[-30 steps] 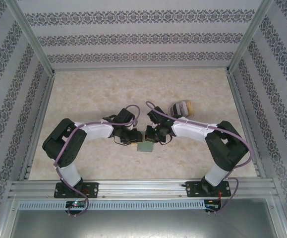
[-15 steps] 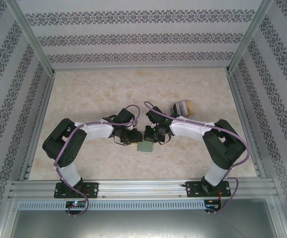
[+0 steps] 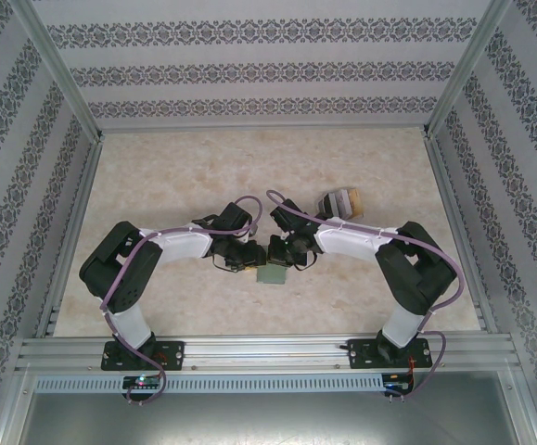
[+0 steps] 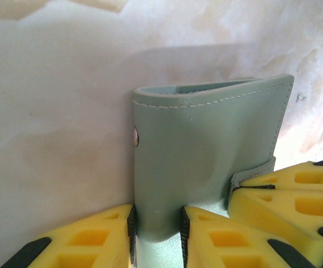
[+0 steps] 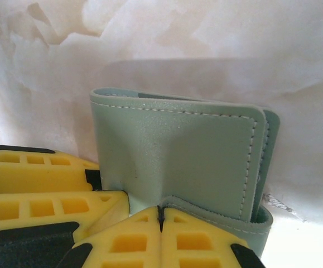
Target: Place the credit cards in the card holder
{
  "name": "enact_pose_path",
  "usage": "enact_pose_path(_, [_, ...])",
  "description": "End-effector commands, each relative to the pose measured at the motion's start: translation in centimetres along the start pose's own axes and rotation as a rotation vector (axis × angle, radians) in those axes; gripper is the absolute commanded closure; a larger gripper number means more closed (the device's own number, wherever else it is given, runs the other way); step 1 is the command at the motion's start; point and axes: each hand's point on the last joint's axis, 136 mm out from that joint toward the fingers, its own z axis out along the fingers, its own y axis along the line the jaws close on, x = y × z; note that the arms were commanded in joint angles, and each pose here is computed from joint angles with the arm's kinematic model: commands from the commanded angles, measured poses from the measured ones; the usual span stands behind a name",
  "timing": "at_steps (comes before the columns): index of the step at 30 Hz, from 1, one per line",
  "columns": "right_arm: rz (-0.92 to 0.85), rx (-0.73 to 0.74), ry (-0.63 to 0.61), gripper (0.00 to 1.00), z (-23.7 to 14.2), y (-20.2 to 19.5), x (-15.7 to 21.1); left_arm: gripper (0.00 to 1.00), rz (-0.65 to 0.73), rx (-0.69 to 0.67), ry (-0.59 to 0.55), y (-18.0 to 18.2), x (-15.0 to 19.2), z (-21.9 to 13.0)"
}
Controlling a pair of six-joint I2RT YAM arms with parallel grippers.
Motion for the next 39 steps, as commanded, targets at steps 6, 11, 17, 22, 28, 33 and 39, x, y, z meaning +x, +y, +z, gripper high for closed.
enact_pose_path(6, [-0.019,0.154,0.088,1.00,3.2,-3.6,3.0,0.72,0.023,0.017,-0.042,-0.6,-0.2,-0.4])
enact_pose_path(11, [-0.052,0.150,0.095,1.00,3.3,-2.7,3.5,0.72,0.030,0.009,-0.082,-0.7,-0.5,-1.4])
enact_pose_path(17, [-0.077,0.118,0.074,1.00,2.5,-1.7,3.2,0.68,0.018,-0.067,-0.172,0.4,-1.0,-3.7])
enact_pose_path(22, [-0.096,0.085,0.080,1.00,2.5,-0.6,3.6,0.63,-0.015,-0.121,-0.264,2.0,-1.4,-6.1])
enact_pose_path(28, [-0.125,0.043,0.072,1.00,2.0,1.2,3.9,0.61,-0.056,-0.191,-0.355,3.6,-1.9,-8.7])
enact_pose_path(33, [-0.170,-0.004,0.040,1.00,0.6,3.4,3.9,0.60,-0.069,-0.218,-0.407,4.2,-2.3,-10.2])
enact_pose_path(39, [-0.224,-0.002,-0.041,0.71,-1.8,4.0,3.1,0.59,-0.068,-0.221,-0.450,4.4,-2.5,-11.5])
